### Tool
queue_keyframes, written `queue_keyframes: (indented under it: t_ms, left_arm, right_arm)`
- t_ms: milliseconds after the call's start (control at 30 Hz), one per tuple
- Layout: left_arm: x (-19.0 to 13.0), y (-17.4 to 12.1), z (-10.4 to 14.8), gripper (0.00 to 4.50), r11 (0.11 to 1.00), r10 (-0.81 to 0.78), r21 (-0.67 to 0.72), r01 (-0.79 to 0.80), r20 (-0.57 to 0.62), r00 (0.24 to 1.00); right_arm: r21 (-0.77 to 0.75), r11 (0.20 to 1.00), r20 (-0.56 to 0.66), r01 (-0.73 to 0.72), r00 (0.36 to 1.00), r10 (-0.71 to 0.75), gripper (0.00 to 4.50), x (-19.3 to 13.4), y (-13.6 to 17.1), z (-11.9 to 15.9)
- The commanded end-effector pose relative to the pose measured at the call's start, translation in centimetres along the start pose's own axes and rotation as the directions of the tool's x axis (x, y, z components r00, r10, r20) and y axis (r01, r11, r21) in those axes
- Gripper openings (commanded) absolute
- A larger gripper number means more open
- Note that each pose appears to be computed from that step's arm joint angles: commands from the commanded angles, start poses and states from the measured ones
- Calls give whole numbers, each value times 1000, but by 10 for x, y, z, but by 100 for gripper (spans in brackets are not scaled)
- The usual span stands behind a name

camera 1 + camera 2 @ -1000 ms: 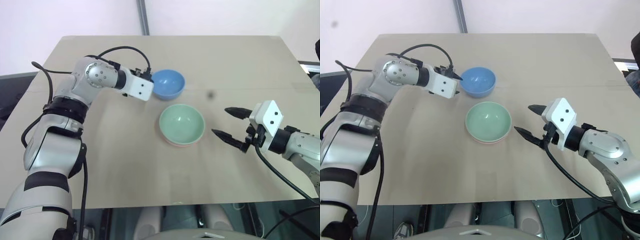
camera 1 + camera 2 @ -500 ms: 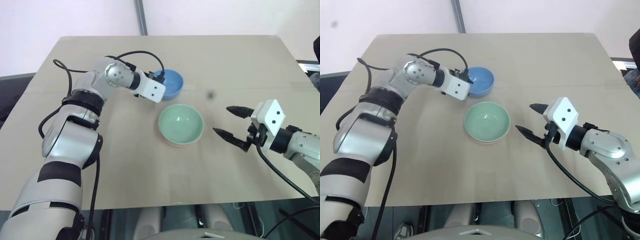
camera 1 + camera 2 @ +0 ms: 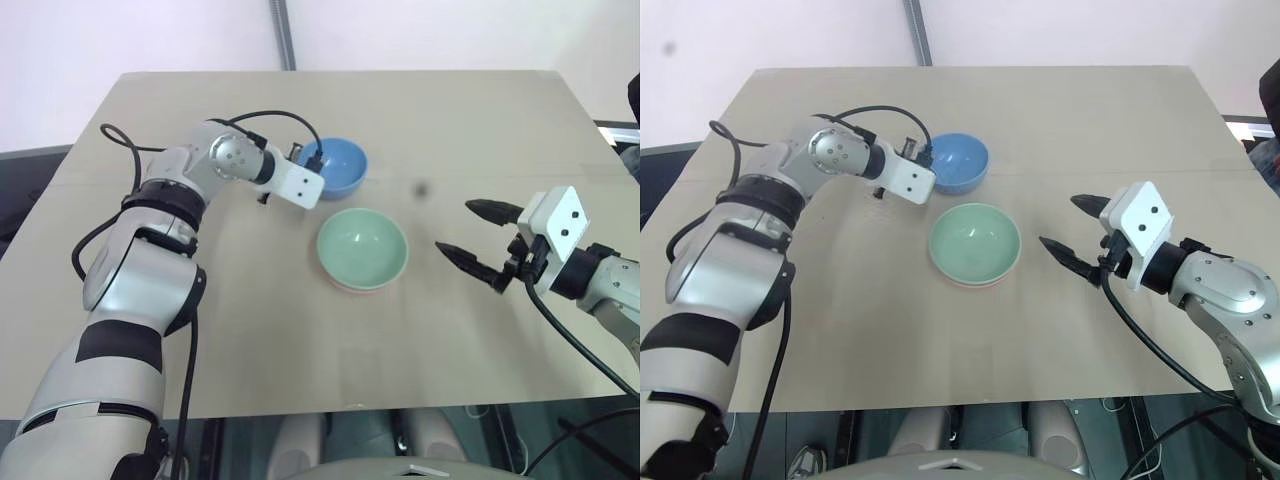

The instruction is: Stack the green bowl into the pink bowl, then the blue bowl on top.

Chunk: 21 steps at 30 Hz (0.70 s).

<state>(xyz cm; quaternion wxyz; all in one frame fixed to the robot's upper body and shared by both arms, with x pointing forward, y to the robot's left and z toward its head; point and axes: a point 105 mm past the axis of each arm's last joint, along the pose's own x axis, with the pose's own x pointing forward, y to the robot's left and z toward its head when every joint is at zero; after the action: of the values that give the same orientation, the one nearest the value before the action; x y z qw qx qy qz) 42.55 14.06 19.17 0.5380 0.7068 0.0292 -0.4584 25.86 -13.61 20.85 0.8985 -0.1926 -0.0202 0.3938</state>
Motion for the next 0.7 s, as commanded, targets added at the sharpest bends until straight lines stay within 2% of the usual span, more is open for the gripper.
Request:
queue_keyframes:
  t_ms: [33, 300, 433, 533, 700]
  left_arm:
    - [-7, 16, 7, 3, 998, 41, 46, -41, 14, 999]
    - [-15, 20, 22, 3, 996, 49, 67, -57, 119, 992]
    - [-37, 26, 39, 3, 996, 41, 61, -58, 260, 965]
    - [-61, 25, 50, 3, 998, -19, 57, -2, 365, 931]
    - [-99, 23, 72, 3, 993, -38, 115, -29, 536, 843]
  right_arm:
    - [-48, 999, 42, 16, 999, -14, 398, -4, -1, 15]
    - [-46, 999, 41, 17, 999, -16, 398, -3, -3, 14]
    - [-42, 999, 37, 20, 999, -19, 398, -4, -4, 12]
    - [-43, 999, 29, 21, 999, -20, 398, -7, -5, 10]
    - [-42, 999, 2, 30, 1000, -30, 398, -15, -5, 4]
